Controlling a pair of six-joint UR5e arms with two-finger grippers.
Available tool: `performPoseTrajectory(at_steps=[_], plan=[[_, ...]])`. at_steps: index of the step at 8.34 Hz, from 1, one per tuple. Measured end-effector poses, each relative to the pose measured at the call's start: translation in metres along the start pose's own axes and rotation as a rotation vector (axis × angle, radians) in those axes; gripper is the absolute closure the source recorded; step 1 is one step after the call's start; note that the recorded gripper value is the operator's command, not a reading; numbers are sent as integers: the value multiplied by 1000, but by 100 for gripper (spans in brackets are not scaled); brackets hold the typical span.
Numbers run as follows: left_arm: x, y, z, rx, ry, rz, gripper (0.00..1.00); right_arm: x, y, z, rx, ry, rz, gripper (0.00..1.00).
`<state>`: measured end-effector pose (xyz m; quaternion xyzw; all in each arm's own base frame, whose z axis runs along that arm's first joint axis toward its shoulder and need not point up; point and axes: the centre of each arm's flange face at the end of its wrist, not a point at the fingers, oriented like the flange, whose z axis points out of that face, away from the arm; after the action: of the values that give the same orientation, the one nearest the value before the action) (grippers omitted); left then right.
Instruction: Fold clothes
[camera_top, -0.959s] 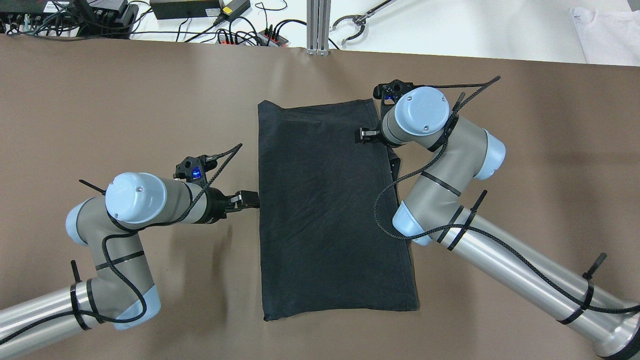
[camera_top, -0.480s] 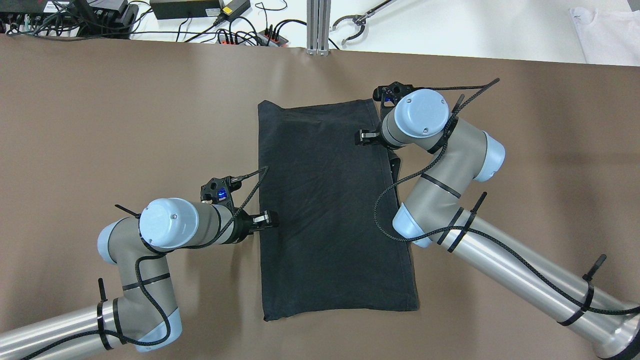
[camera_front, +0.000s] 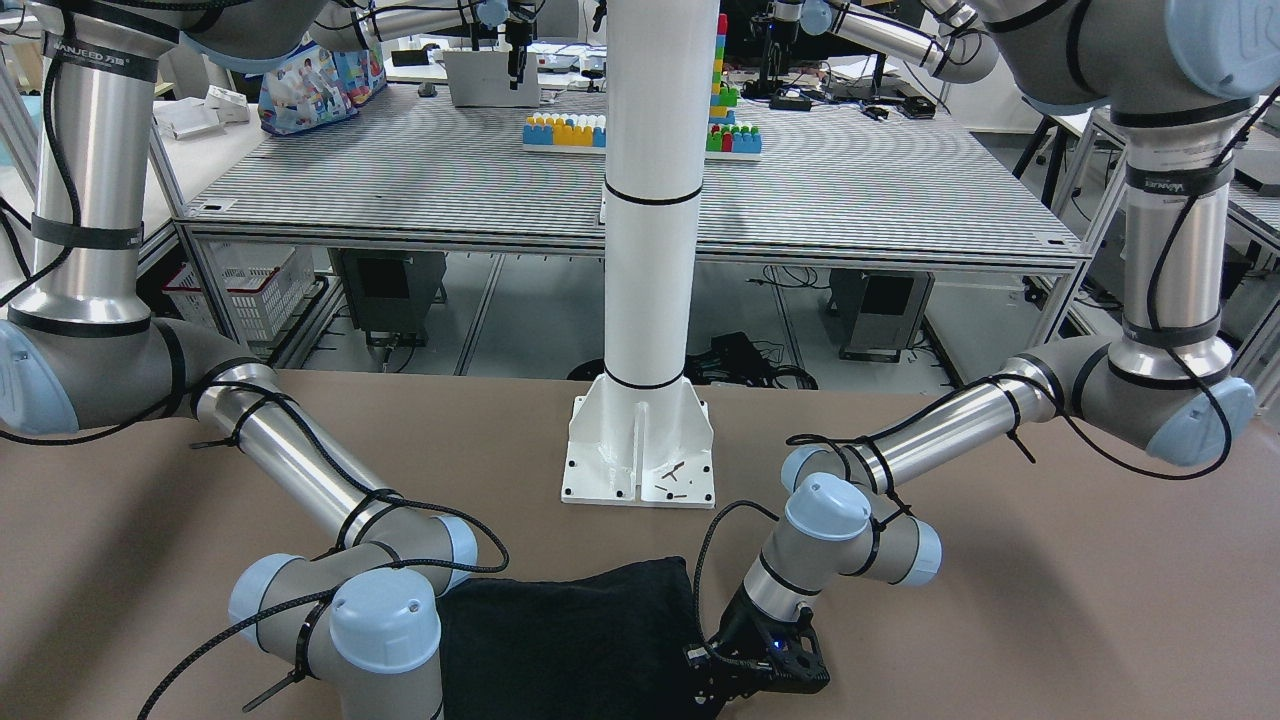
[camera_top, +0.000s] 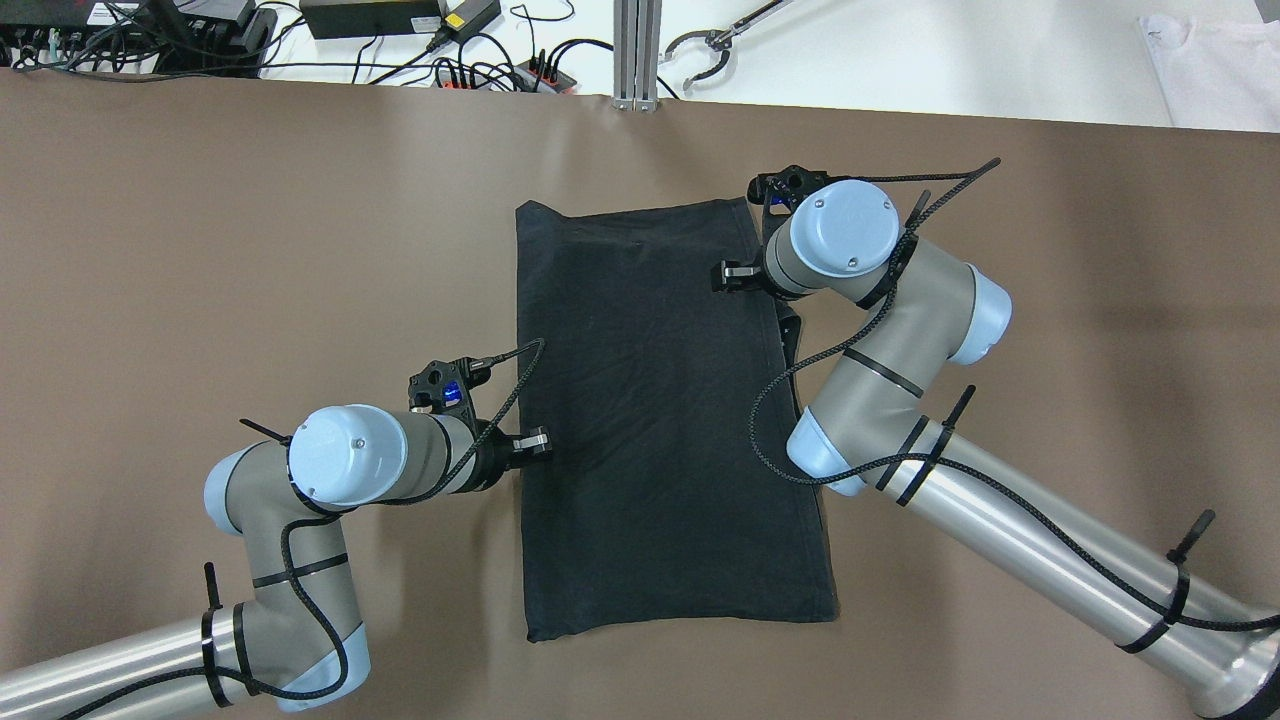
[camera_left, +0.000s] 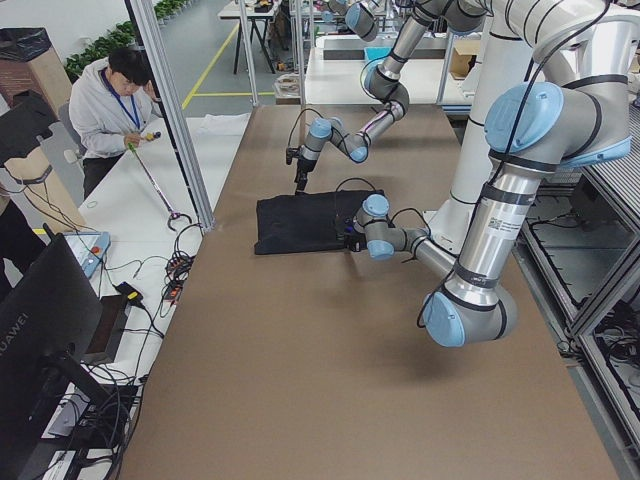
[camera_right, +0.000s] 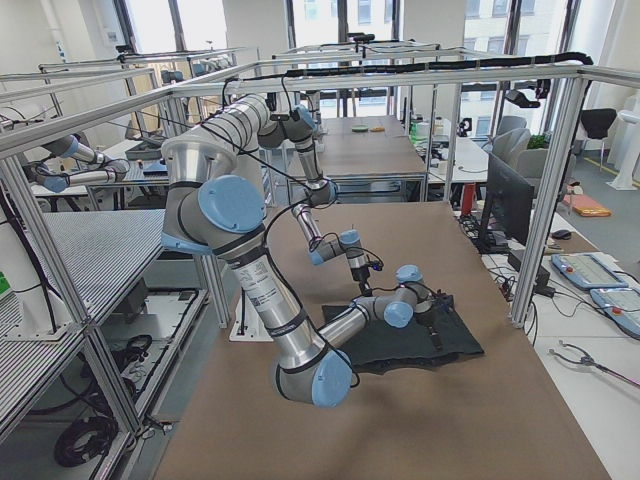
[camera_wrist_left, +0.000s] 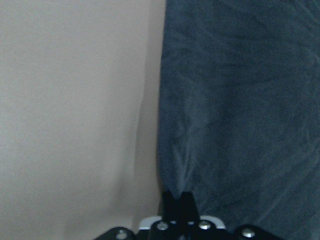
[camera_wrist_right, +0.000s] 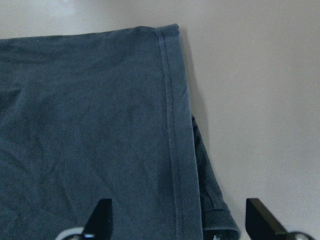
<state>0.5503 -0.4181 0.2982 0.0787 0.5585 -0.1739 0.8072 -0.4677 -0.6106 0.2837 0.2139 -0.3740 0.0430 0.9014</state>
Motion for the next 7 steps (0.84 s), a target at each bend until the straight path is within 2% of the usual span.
performPoseTrajectory(at_steps=[7], plan=[[-42, -11, -43, 10, 0, 60, 100, -1, 5, 3, -5, 2, -3, 6]])
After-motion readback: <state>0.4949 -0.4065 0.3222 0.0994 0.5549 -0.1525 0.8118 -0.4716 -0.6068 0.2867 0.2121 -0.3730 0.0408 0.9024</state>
